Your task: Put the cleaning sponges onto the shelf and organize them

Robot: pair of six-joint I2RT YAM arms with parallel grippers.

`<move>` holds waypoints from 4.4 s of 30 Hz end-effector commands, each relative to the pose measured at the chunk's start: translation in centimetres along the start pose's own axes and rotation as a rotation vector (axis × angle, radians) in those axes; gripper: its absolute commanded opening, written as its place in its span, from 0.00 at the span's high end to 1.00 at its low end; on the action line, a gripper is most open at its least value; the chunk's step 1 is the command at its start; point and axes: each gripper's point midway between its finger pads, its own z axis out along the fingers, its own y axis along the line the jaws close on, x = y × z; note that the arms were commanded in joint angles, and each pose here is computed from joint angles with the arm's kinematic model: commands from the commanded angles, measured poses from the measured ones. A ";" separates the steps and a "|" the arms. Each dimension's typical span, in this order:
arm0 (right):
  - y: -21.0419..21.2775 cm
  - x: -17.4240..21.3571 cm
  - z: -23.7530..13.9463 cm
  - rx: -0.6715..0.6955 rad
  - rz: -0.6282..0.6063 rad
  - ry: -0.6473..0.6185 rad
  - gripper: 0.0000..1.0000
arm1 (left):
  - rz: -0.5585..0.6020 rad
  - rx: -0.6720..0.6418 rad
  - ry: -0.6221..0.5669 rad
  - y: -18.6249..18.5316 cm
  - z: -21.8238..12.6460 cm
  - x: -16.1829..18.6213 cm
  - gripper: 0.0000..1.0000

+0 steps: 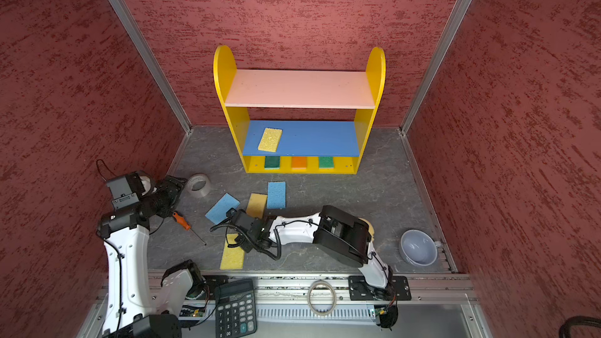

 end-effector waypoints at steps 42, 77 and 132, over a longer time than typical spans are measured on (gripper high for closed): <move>-27.1 8.0 -14.0 0.542 0.739 -0.093 0.67 | 0.375 -0.017 0.227 -4.4 8.3 9.0 0.31; -23.5 -19.8 -10.9 0.156 0.485 -0.402 1.00 | 0.421 0.000 0.263 -7.1 11.6 9.6 0.61; -26.2 -17.7 -14.6 0.161 0.554 -0.463 1.00 | 0.372 -0.005 0.273 -6.8 12.5 8.2 0.59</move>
